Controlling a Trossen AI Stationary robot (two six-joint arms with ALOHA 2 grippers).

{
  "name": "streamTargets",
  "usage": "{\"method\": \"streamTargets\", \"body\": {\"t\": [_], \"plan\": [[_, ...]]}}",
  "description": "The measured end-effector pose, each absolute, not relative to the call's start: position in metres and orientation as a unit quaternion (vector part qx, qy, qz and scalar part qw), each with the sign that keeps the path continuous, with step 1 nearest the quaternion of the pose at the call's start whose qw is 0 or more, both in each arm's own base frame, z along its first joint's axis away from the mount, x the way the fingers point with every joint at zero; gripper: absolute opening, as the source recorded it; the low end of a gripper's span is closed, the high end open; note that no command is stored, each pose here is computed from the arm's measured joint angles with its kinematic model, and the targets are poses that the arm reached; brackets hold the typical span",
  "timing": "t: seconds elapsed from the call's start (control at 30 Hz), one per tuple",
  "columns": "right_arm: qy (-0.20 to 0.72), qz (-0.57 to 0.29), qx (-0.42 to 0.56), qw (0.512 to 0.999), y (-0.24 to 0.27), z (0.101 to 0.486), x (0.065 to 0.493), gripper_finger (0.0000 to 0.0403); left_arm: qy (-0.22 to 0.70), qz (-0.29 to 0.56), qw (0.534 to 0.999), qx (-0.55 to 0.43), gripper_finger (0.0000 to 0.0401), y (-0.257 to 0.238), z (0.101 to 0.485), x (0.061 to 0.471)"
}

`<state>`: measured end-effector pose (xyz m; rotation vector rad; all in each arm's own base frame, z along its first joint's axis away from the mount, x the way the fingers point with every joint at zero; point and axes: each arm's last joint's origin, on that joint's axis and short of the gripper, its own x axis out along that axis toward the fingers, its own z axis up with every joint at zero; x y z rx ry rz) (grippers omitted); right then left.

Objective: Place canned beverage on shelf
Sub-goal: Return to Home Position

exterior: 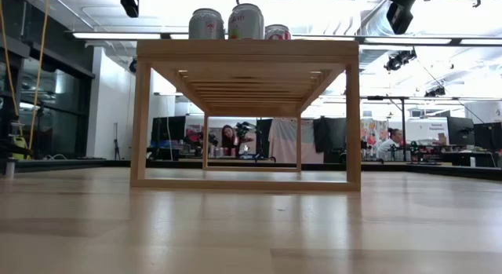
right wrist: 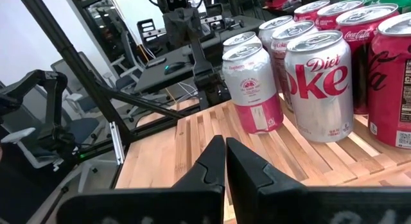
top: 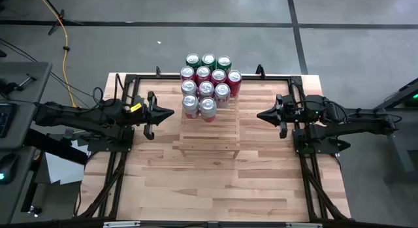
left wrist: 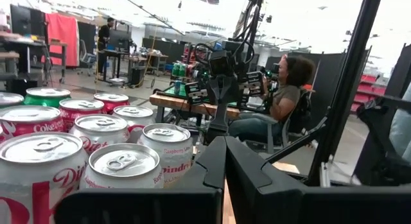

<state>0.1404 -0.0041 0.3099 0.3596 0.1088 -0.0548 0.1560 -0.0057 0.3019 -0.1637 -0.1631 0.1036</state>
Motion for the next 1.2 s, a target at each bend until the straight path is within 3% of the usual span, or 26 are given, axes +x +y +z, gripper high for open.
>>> {"method": "streamTargets", "body": {"t": [1.2], "plan": [[0.056,-0.028,0.178,0.982,-0.0041,0.3093,0.1414,0.0000,-0.075,0.053,0.994,-0.064,0.0000,-0.0058,0.3009,0.1562]]}}
